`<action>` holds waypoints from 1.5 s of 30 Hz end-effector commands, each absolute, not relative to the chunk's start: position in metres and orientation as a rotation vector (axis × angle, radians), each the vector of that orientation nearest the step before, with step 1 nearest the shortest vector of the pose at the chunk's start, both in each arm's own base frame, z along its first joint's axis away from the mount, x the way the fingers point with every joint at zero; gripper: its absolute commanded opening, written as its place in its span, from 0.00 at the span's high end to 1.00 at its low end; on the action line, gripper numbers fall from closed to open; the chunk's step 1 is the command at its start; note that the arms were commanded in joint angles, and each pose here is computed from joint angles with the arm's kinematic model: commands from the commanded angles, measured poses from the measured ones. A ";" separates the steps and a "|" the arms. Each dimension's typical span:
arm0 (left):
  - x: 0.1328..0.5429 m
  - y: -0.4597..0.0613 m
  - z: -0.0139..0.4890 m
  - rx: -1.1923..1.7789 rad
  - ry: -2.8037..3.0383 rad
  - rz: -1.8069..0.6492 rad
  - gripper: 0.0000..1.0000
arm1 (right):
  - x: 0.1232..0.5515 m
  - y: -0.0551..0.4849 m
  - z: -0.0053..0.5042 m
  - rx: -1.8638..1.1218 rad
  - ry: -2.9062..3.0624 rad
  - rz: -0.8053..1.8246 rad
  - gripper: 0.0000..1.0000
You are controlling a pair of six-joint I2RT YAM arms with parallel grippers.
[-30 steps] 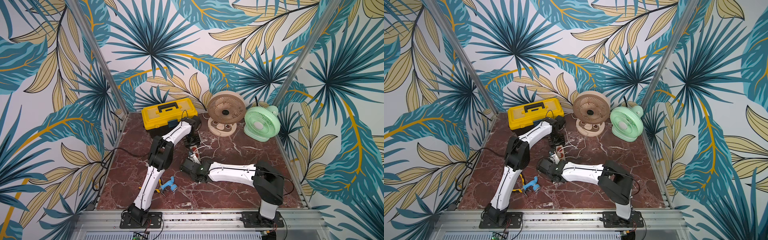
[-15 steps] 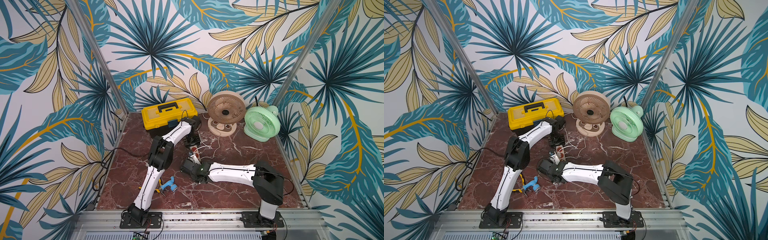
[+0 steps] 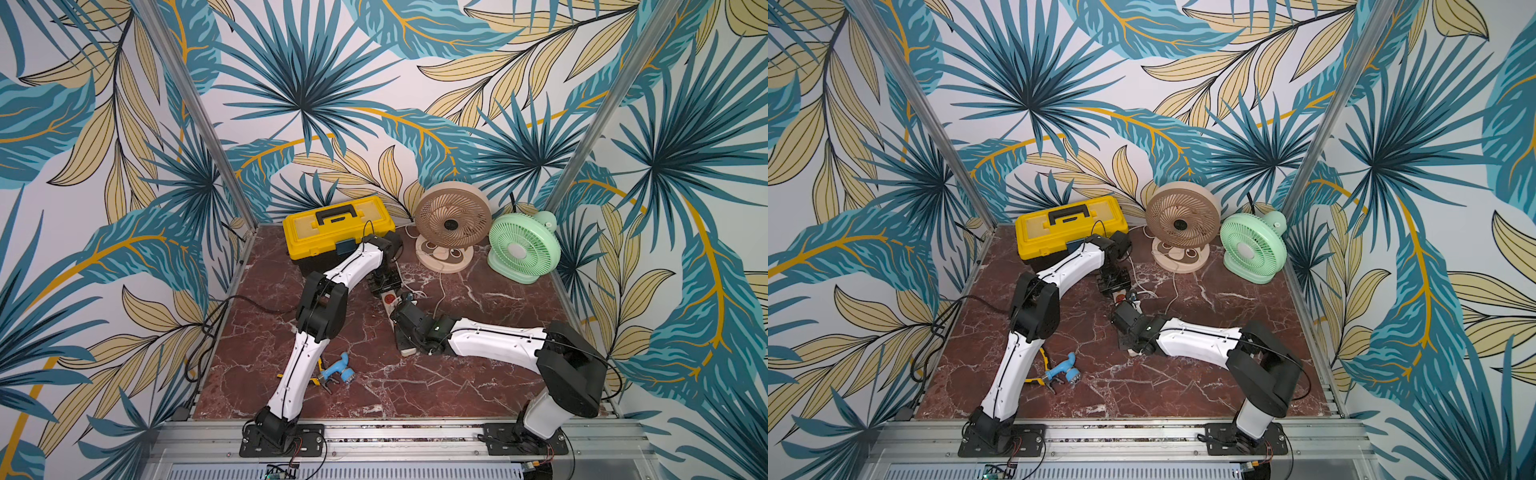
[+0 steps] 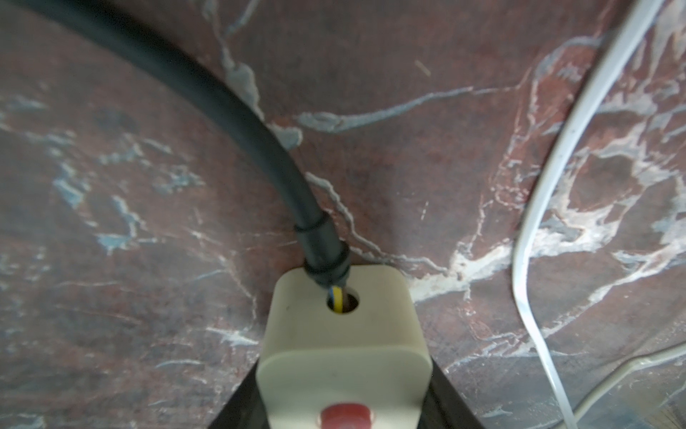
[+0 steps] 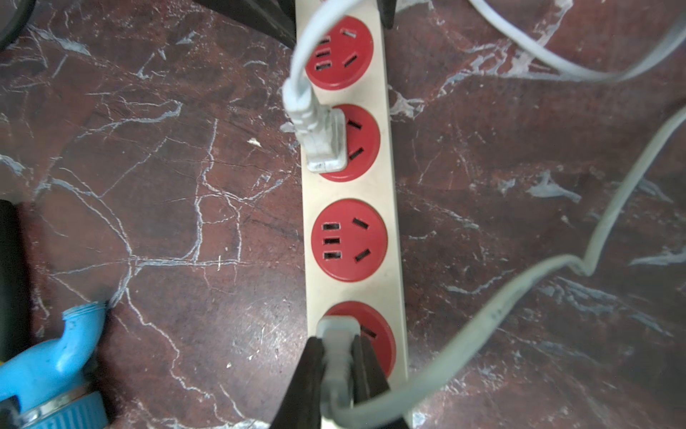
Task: Unplug the desk fan from the power strip
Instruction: Remove the plug from the socket.
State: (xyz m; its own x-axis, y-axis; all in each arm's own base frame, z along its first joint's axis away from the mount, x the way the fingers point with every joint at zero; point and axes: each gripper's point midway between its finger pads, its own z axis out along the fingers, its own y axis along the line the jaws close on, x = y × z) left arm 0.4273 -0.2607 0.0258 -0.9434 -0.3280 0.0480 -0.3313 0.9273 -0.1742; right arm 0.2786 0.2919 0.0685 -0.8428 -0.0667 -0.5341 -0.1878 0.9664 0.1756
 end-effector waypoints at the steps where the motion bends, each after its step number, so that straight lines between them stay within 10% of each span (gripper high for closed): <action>1: 0.406 -0.230 -0.064 0.382 -2.991 0.030 1.00 | 0.287 0.269 0.073 -0.049 2.555 0.259 1.00; 45: 0.407 -0.230 -0.064 0.380 -2.998 0.026 1.00 | 0.269 0.323 0.100 -0.357 2.375 0.020 1.00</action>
State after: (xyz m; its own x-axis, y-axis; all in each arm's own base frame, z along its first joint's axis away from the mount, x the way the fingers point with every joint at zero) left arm 0.4247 -0.2579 0.0257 -0.9692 -0.2428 0.0400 -0.2461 0.9548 -0.1668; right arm 0.2680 0.3243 0.0752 -0.7092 -0.3425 -0.6162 -0.2913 0.9383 -0.1863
